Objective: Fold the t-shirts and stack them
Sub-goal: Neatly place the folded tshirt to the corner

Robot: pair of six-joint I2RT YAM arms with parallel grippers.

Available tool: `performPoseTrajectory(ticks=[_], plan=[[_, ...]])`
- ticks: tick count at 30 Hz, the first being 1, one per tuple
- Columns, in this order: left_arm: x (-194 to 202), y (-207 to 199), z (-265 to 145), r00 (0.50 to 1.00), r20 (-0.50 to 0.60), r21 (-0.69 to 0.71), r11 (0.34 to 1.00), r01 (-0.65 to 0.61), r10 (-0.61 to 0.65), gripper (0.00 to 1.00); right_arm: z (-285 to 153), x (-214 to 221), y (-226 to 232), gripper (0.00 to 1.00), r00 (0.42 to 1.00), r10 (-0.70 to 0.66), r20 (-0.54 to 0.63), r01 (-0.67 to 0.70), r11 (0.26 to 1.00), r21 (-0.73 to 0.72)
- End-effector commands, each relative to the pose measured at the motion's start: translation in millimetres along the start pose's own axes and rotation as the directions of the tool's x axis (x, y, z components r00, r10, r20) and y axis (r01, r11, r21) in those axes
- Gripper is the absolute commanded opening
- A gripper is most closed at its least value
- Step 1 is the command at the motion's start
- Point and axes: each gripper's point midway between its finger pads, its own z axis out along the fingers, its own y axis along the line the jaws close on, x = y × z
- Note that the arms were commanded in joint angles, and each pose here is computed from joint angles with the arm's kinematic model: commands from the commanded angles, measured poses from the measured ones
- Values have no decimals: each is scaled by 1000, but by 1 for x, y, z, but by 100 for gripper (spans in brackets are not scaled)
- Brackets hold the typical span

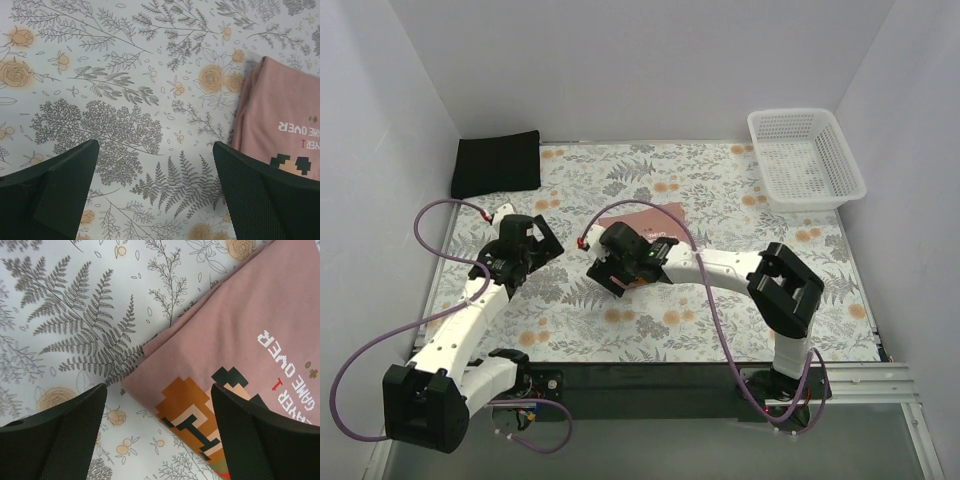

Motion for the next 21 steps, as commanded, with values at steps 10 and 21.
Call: performPoseTrajectory(ticks=[10, 21], plan=[[1, 21, 12, 998, -48, -43, 998, 50, -52, 98, 25, 21, 17, 61, 959, -241, -146, 257, 962, 96], [18, 0, 19, 987, -140, 72, 994, 85, -74, 98, 41, 53, 4, 22, 918, -298, -263, 344, 927, 151]])
